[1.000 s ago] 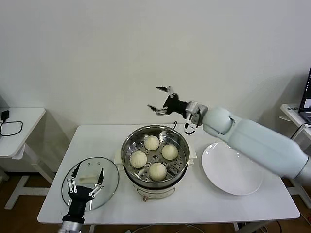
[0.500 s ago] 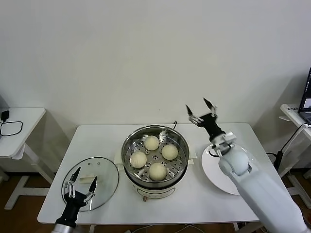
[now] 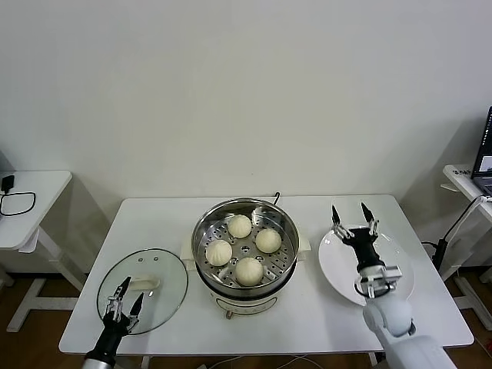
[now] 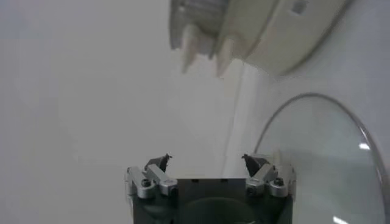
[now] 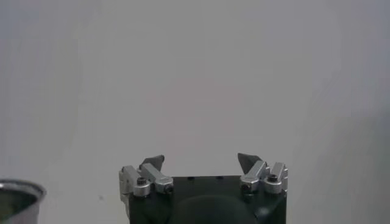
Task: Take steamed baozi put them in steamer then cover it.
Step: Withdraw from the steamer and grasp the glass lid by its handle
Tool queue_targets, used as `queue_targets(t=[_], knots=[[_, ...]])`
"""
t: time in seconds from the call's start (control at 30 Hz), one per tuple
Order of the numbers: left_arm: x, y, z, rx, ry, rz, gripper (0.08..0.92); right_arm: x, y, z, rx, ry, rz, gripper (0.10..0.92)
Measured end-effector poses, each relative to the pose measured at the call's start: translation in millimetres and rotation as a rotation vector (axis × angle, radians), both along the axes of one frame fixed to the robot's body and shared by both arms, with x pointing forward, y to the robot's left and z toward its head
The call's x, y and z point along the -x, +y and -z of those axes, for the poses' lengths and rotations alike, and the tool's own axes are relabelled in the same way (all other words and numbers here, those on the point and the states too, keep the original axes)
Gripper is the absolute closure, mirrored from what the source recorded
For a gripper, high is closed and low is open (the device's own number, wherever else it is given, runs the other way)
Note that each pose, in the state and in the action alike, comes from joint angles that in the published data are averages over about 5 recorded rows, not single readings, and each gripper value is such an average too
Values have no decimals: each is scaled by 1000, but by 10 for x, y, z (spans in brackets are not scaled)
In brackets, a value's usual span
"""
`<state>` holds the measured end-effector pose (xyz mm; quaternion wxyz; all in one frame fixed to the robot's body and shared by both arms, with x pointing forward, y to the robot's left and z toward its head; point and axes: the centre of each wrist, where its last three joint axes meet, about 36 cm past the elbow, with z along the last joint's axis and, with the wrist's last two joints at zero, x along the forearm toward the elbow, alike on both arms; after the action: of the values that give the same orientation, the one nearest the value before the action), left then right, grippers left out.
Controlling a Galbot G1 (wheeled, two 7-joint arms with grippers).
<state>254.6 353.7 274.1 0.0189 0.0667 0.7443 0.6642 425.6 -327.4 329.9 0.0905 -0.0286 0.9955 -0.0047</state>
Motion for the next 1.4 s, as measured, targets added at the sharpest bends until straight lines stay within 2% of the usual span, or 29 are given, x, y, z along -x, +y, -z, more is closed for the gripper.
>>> queue_targets(t=[0.4, 1.4], knots=[[-175, 85, 113, -109, 14, -18, 177, 322, 74, 291, -9, 54, 17, 200], [-579, -75, 135, -115, -3, -57, 177, 548, 157, 541, 10, 97, 8, 200]])
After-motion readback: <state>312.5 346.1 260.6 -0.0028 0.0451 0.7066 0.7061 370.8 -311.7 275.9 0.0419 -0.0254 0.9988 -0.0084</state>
